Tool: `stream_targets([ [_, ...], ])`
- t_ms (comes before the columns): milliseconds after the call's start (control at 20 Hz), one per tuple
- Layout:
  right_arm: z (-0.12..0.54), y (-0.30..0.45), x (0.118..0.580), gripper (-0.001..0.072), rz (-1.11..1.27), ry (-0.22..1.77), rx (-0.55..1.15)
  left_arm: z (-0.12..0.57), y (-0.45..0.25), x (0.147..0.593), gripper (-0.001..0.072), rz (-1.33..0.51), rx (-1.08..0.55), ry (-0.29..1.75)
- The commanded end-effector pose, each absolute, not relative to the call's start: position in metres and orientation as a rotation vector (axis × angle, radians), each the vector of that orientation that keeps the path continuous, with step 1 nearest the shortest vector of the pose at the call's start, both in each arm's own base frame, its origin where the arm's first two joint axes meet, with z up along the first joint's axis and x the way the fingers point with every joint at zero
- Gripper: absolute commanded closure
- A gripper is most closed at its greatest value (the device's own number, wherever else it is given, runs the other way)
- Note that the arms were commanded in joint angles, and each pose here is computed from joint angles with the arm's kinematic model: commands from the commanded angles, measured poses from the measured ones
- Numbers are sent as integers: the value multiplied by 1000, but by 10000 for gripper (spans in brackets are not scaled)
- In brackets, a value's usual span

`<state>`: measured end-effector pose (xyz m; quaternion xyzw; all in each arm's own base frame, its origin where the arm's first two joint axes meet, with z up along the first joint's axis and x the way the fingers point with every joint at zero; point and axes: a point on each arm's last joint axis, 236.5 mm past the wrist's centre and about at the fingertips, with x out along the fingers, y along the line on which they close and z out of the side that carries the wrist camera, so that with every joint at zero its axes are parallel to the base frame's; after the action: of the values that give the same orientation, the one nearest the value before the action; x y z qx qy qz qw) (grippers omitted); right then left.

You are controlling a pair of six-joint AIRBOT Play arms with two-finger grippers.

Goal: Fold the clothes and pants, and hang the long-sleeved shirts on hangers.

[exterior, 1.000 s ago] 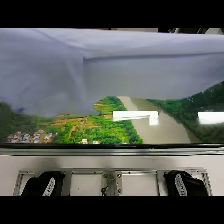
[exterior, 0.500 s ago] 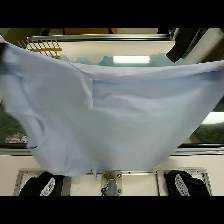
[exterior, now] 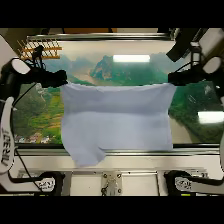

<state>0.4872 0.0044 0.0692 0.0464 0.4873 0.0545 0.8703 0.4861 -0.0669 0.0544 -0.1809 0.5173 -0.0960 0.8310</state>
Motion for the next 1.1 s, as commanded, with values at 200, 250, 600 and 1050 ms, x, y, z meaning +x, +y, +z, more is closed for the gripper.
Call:
stream_targets([
  [200,18,-3,548,700,5,939,211,-4,-63,544,699,-205,-382,1160],
  [250,18,-6,546,701,0,942,214,-3,-59,545,699,-202,-385,1165],
  [600,3,-9,509,702,-11,1039,177,-24,-44,497,699,-158,-396,1219],
  [1050,-71,0,411,699,-20,1260,199,-79,-50,416,699,-154,-375,1330],
])
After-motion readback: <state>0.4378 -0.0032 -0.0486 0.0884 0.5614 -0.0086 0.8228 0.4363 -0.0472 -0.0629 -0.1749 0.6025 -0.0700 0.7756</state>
